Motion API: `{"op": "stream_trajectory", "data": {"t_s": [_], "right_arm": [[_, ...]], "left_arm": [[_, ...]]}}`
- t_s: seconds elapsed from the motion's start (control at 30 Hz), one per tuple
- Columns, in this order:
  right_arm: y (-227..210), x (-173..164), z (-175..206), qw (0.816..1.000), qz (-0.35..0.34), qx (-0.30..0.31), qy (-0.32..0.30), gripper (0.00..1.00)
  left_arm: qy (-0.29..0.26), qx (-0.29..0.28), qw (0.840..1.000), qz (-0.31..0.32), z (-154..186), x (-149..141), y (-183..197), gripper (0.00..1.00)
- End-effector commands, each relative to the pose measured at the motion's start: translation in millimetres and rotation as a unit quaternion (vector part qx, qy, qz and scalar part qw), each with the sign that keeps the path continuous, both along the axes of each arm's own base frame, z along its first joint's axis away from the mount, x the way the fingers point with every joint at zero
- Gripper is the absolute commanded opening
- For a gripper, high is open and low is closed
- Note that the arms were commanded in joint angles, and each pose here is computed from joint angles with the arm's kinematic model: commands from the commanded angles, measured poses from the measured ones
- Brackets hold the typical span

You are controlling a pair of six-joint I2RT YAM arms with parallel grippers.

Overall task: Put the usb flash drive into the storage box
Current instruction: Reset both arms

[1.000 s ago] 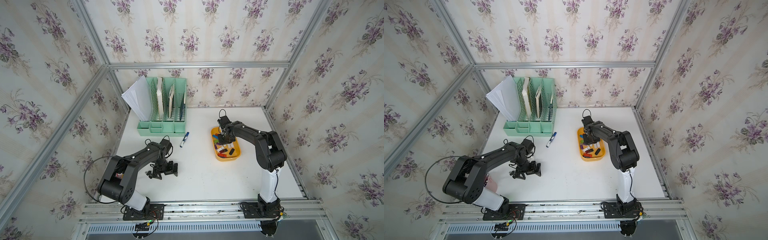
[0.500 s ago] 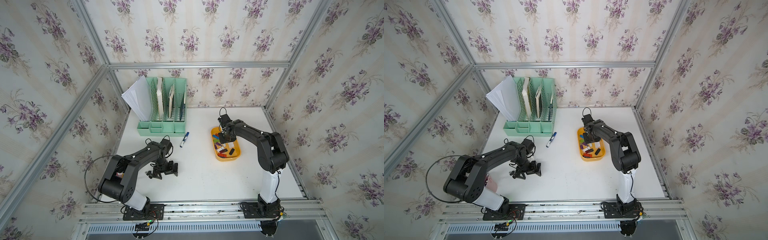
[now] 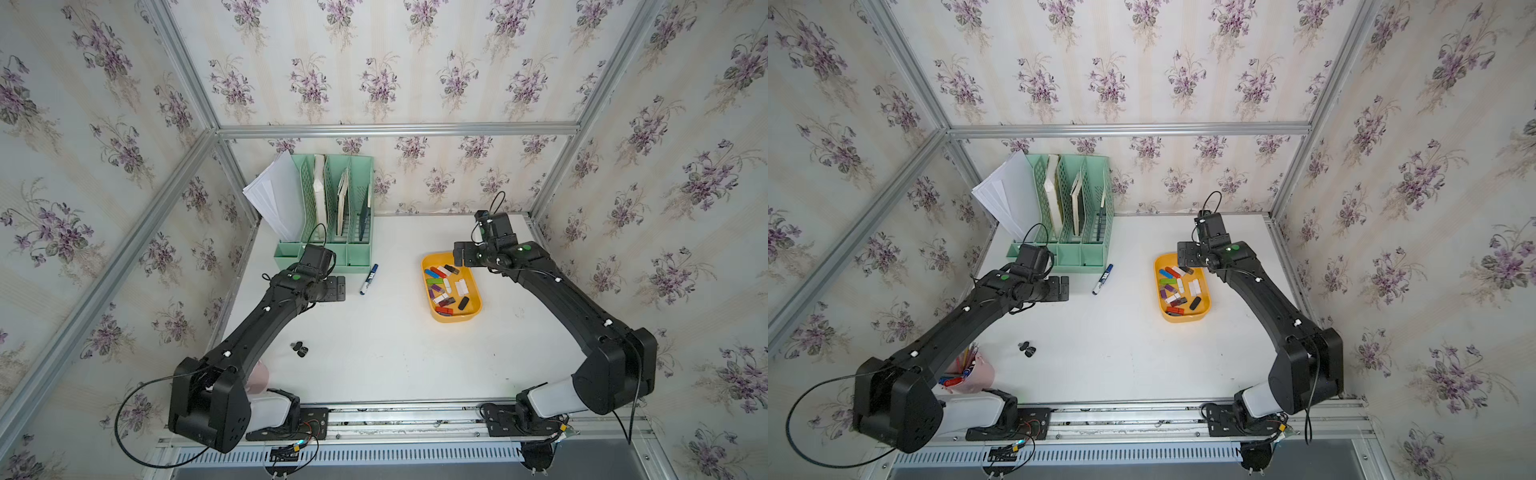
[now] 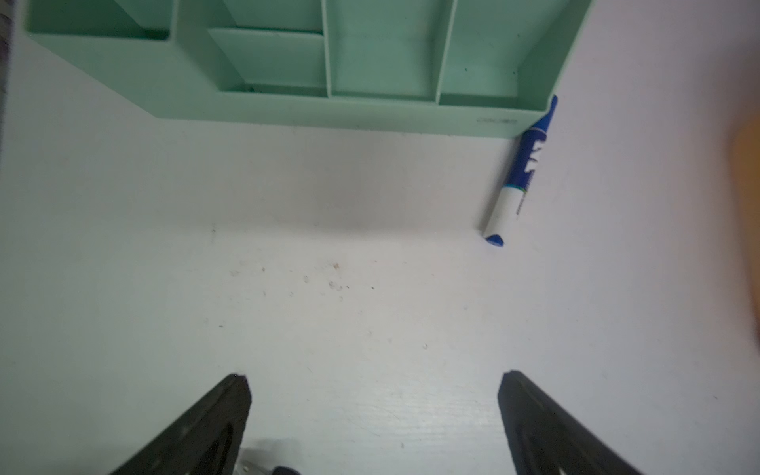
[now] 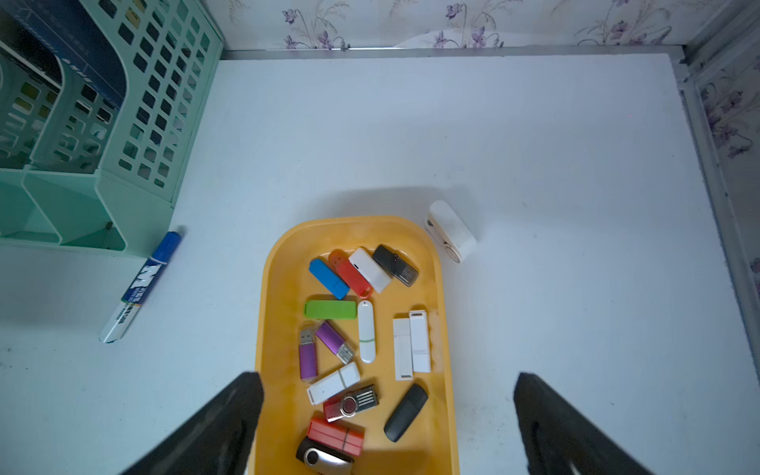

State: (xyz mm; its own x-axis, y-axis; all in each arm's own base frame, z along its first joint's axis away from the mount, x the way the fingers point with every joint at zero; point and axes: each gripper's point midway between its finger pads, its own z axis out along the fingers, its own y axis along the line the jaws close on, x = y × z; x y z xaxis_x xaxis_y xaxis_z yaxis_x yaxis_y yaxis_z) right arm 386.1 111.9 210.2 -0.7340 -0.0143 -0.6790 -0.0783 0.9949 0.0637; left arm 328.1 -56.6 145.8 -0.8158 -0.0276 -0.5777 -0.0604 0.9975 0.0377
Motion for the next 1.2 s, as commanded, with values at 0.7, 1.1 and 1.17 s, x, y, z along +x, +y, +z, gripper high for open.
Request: {"op": "stream_trajectory", "data": {"t_s": [0.7,1.1,1.17], "right_arm": [[-124,-11,-43,0.935,-0.178,-0.097,-0.29,1.0],[-113,-24,-80,0.926,-0.114,-0.03,-0.359,1.0],[-121,-18,-80,0.922,-0.137,-0.037,-0.361,1.0]], "left_arm": [[-0.272,0.121,0.955,0.009,-25,59,69,0.99],[-0.259,0.085,0.962,0.019,-53,65,81,0.99],[-0.261,0.091,0.96,0.044,-52,61,89,0.99]]}}
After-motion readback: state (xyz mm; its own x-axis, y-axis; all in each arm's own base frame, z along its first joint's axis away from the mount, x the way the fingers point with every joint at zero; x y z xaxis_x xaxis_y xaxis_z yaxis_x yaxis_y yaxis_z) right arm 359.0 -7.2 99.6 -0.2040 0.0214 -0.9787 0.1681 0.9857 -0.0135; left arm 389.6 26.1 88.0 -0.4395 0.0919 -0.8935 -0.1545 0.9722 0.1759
